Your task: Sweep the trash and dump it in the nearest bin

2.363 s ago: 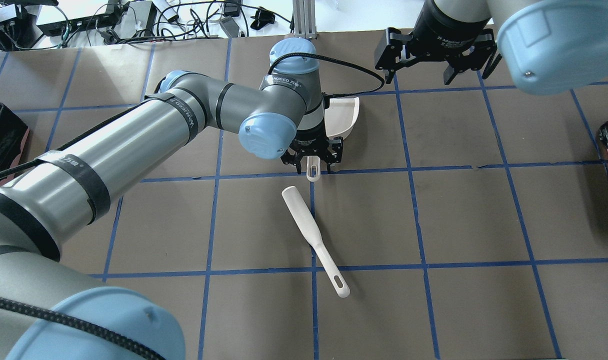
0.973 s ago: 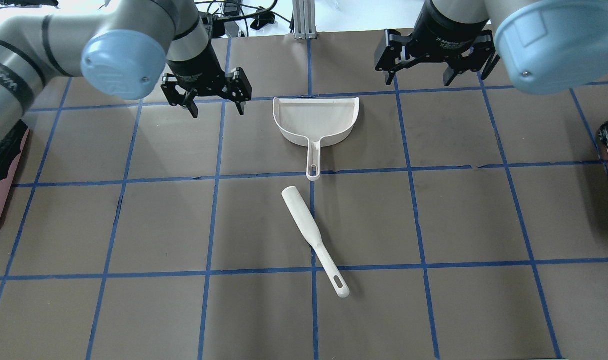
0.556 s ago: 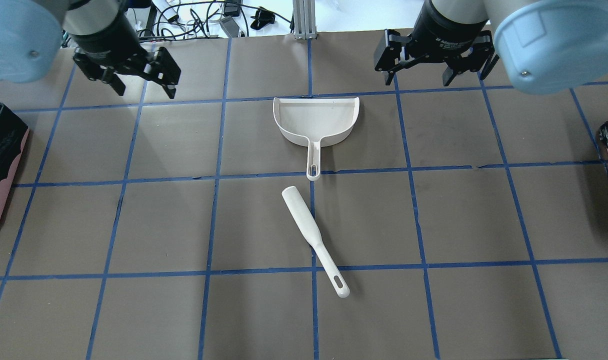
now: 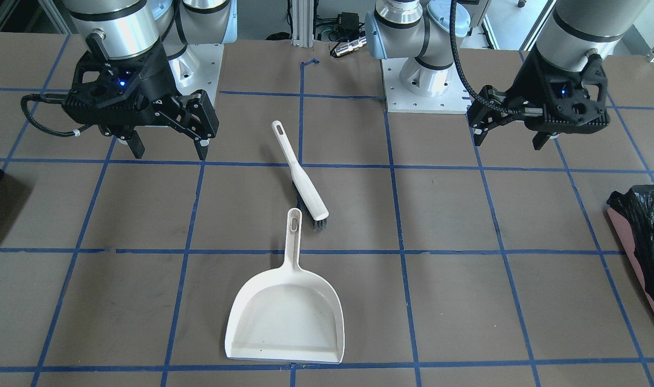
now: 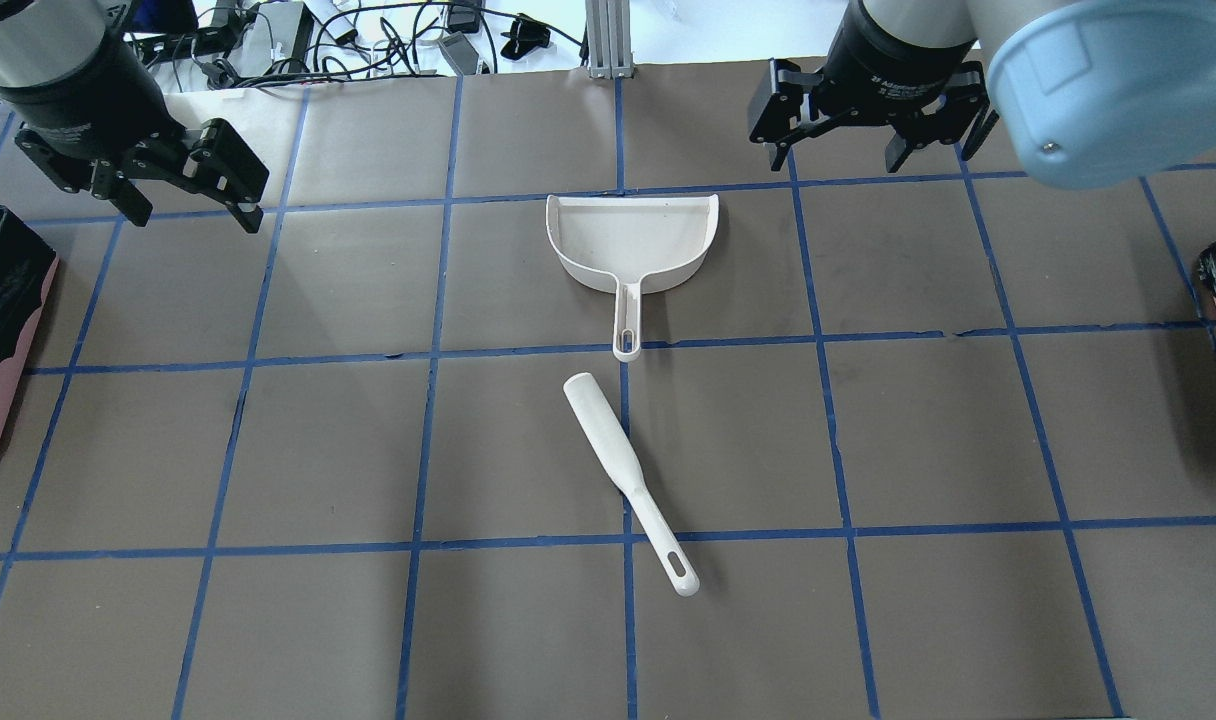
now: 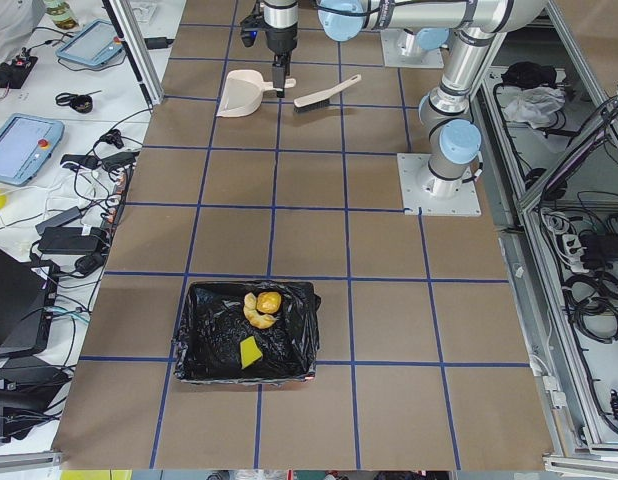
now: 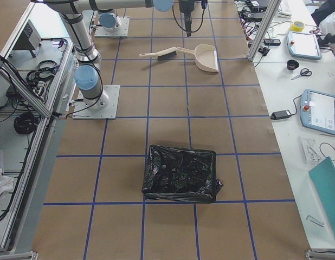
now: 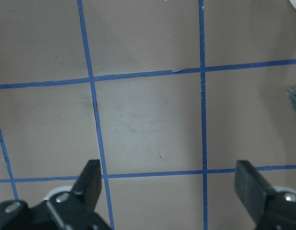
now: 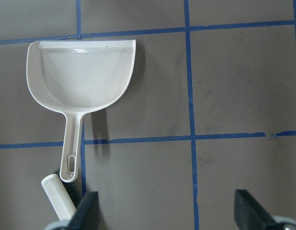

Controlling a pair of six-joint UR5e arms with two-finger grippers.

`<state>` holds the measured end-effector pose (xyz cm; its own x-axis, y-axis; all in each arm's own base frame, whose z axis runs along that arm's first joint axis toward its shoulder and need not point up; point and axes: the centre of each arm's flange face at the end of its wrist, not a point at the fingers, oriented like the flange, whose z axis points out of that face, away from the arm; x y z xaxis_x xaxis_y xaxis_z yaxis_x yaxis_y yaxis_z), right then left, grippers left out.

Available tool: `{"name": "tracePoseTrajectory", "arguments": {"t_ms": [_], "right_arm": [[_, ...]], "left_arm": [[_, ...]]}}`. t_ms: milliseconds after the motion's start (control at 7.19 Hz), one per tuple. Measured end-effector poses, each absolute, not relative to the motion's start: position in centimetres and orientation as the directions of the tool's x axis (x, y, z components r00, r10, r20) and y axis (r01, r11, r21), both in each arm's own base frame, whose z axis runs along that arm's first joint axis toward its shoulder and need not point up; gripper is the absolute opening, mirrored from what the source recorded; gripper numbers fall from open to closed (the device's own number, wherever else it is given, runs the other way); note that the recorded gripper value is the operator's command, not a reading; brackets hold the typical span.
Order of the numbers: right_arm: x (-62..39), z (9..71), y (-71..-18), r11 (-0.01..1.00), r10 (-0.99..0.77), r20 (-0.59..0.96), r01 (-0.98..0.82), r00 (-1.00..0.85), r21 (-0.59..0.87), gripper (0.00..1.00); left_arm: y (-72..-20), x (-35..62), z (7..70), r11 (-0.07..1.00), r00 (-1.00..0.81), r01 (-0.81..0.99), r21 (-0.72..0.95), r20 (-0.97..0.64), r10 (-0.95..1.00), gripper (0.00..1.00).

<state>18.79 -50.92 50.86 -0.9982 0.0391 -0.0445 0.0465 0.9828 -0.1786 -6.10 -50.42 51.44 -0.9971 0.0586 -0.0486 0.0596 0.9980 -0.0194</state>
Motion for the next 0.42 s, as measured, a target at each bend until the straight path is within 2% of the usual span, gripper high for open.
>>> {"name": "tracePoseTrajectory", "arguments": {"t_ms": [417], "right_arm": [[18.8,50.8,-50.9,0.983,0.040,-0.044,0.047,-0.998,-0.178,1.00]], "left_arm": [[-49.2,-8.1,52.7,0.998,-1.000,-0.018,-0.052,0.009,-0.017,1.00]]}}
